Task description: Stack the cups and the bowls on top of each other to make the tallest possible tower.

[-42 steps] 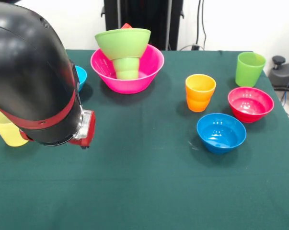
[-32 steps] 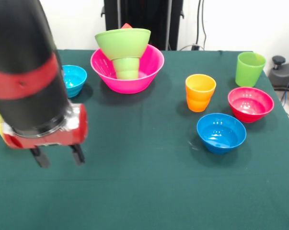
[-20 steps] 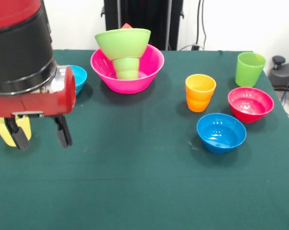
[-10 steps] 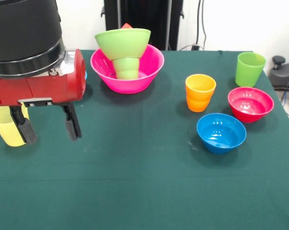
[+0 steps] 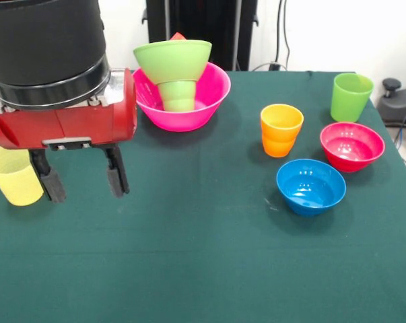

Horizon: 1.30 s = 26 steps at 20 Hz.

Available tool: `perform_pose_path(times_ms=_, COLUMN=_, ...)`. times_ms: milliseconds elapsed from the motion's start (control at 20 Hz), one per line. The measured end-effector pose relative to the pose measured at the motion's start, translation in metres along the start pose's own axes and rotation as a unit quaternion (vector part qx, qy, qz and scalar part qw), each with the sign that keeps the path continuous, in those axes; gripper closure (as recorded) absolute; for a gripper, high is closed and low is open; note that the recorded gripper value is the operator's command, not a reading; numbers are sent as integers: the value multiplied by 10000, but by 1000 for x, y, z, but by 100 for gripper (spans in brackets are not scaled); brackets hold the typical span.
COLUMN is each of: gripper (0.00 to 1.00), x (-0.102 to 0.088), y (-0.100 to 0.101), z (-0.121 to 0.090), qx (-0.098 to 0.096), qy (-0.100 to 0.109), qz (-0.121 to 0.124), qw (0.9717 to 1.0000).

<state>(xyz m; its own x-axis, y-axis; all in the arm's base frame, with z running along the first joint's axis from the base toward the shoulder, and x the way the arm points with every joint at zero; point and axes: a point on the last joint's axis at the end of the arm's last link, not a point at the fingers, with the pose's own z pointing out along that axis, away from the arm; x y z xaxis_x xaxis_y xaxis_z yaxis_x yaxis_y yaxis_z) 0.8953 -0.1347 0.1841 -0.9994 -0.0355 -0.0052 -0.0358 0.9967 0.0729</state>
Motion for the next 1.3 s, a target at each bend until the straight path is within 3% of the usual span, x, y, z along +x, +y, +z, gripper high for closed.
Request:
perform_pose_path(times_ms=350, gripper=0, x=-3, y=10, z=-4, qx=37, qy=-29, qz=-46, qw=10000)
perform_pose_path(times_ms=900, gripper=0, x=-3, y=4, z=-21, qx=122, qy=-82, qz=-20, qw=9999)
perform_pose_path(times_ms=1300, gripper=0, x=8, y=1, z=-21, qx=112, qy=251, qz=15, qw=9996)
